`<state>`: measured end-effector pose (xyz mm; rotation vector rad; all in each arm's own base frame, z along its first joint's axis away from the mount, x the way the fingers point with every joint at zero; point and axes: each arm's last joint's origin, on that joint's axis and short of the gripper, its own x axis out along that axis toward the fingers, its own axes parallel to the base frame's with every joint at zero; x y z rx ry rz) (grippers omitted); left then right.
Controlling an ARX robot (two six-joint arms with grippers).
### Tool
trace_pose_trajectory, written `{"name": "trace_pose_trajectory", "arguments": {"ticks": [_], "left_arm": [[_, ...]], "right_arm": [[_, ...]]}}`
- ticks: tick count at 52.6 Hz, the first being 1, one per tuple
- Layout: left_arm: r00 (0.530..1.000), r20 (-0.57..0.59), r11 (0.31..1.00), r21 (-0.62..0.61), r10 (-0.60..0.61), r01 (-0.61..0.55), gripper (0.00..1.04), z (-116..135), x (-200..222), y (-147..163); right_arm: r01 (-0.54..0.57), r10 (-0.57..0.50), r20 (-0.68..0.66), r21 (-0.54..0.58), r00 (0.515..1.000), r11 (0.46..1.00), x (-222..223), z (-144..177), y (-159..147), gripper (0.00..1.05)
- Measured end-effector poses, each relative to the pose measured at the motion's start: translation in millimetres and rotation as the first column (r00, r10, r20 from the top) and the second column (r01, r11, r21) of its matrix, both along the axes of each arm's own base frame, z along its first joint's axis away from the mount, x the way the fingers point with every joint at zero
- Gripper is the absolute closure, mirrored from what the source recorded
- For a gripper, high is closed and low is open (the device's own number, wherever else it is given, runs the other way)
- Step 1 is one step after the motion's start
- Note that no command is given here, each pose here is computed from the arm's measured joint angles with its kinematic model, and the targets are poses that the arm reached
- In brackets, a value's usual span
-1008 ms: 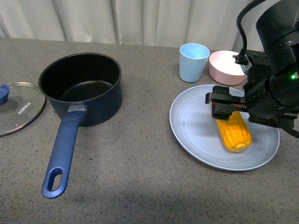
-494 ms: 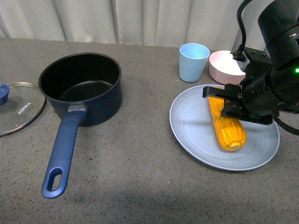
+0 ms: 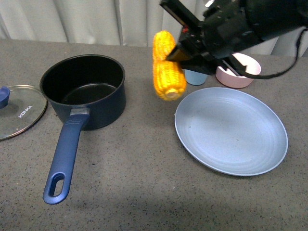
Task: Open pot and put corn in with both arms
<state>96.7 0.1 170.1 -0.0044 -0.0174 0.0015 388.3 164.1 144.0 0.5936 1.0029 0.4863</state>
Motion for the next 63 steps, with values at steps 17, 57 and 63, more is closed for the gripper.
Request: {"name": "trace_pose_trajectory", "arguments": {"ticks": [17, 57, 63], "left_arm": [[1.0, 0.0, 1.0, 0.0, 0.0, 0.0, 0.06, 0, 0, 0], [1.0, 0.0, 1.0, 0.0, 0.0, 0.0, 0.06, 0, 0, 0], [1.0, 0.0, 1.0, 0.0, 0.0, 0.0, 0.06, 0, 0, 0]], "right_arm": [[-0.094, 0.097, -0.039, 0.078, 0.994, 0.992, 25, 1, 78, 0.98], [-0.16, 0.161, -0.009, 0.051, 0.987, 0.986, 37, 5, 138, 0.34], [-0.144, 0.145, -0.007, 0.042, 0.989, 0.989, 36, -1, 133, 0.13]]}}
